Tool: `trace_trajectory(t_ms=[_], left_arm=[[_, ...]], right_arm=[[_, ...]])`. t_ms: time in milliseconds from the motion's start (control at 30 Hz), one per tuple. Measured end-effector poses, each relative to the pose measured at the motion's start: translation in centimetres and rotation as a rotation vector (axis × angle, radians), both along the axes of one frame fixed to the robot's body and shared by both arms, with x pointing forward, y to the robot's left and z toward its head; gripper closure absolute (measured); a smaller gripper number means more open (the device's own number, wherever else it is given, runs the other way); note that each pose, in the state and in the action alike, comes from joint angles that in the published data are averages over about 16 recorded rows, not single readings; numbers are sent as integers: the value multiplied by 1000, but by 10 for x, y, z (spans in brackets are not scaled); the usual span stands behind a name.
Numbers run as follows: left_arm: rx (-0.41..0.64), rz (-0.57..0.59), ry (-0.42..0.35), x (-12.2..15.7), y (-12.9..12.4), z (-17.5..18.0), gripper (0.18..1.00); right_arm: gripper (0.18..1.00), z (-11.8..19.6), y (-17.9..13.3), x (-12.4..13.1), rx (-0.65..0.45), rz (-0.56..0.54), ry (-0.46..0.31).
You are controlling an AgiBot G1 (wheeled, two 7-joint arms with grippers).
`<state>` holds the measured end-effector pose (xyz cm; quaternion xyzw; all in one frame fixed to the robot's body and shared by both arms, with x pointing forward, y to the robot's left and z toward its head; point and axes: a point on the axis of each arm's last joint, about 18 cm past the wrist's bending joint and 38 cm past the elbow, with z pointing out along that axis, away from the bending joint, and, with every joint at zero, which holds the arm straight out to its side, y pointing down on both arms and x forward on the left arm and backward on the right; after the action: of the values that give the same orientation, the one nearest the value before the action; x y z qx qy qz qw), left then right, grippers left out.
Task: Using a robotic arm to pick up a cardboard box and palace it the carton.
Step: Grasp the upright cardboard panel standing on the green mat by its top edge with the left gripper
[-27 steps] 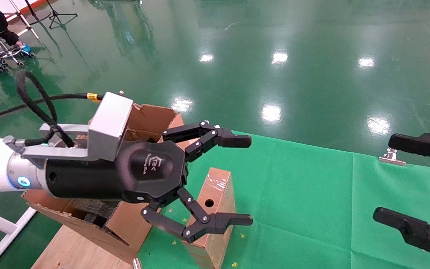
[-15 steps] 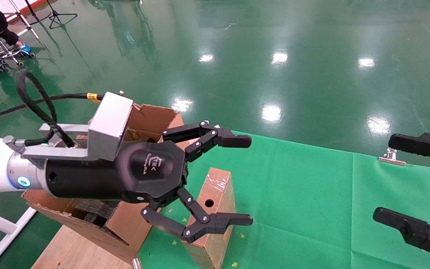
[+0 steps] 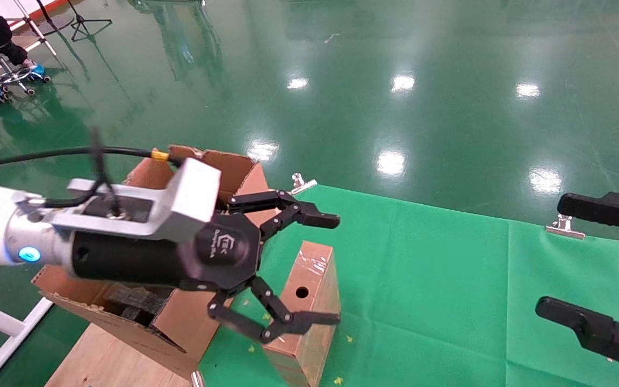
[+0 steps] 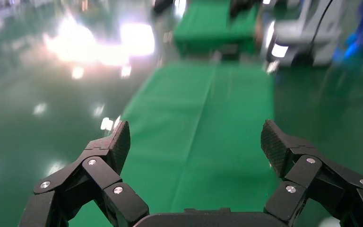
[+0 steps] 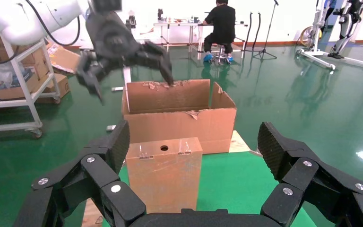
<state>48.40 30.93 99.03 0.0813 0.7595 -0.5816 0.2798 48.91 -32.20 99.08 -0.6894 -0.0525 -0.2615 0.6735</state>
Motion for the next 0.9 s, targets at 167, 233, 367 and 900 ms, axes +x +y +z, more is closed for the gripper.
trace_trajectory(t_ms=[167, 233, 367, 900], left_arm=[[64, 57, -2, 5, 4, 1, 183], [76, 77, 1, 7, 6, 2, 183], [95, 125, 10, 12, 12, 4, 183], [234, 468, 270, 62, -3, 29, 183]], right_arm=[[207, 0, 0, 0, 0, 0, 0], [224, 0, 0, 0, 0, 0, 0], [269, 0, 0, 0, 0, 0, 0], [605, 0, 0, 0, 0, 0, 0]])
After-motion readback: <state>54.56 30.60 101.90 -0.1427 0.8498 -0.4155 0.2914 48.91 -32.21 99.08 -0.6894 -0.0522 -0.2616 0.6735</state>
